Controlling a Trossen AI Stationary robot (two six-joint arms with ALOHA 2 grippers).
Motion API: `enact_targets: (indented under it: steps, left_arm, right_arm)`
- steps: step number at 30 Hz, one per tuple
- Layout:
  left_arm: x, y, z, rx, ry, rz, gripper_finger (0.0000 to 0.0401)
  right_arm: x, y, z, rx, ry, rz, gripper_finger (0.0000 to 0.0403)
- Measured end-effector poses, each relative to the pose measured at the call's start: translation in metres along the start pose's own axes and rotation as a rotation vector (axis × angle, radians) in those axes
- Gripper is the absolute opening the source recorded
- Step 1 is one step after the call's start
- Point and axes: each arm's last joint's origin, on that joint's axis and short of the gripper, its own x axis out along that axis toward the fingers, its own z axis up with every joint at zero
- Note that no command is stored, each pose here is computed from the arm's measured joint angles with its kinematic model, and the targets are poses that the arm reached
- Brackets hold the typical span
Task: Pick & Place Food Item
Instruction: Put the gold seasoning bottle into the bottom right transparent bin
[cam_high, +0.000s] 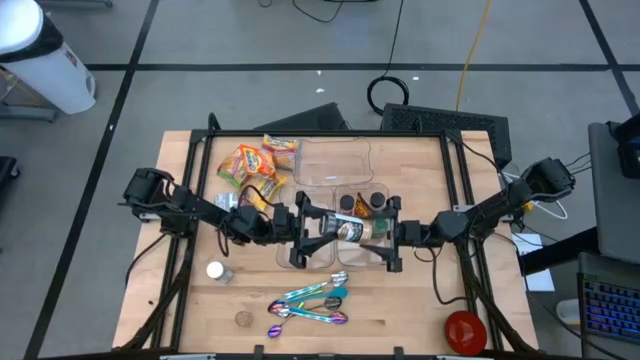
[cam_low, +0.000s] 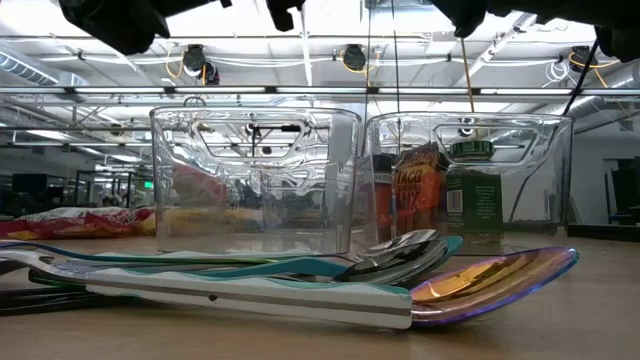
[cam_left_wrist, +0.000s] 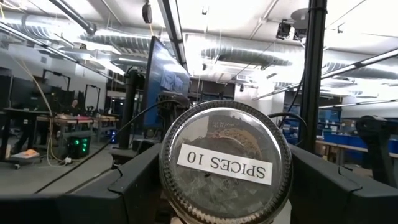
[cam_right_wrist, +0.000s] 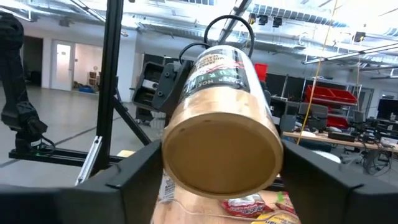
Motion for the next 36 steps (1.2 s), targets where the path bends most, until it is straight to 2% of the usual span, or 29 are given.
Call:
enact_targets:
  steps: [5,12,15,20,24,28,32,36]
  left_arm:
    - [0.000,0.000,-0.001,-0.016,0.013,0.005,0.0282]
    - [0.000,0.001,-0.009,-0.029,0.103,0.028,0.0369]
    - [0.000,0.000,-0.010,-0.031,0.124,0.027,0.0391]
    - [-0.002,-0.004,-0.006,-0.029,0.158,0.017,0.0382]
    - [-0.006,-0.008,-0.006,-0.013,0.273,0.010,0.0370]
    - [-0.011,-0.009,-0.012,-0.006,0.398,0.012,0.0363]
    - [-0.014,-0.009,-0.017,-0.062,0.463,0.032,0.0365]
    - [-0.014,-0.008,-0.019,-0.070,0.480,0.037,0.0372]
  right_arm:
    - [0.000,0.000,0.000,0.043,0.000,0.000,0.0265]
    - [0.000,0.001,0.000,0.059,-0.001,0.047,0.0265]
    - [-0.003,-0.001,0.005,0.060,0.000,0.047,0.0265]
    - [-0.011,-0.008,0.017,0.085,0.035,0.028,0.0265]
    - [-0.018,-0.015,0.033,0.102,0.074,0.004,0.0265]
    - [-0.013,-0.019,0.057,0.091,0.214,-0.010,0.0265]
    - [0.001,-0.023,0.087,0.105,0.445,-0.002,0.0265]
    - [0.013,-0.030,0.109,0.122,0.706,-0.045,0.0265]
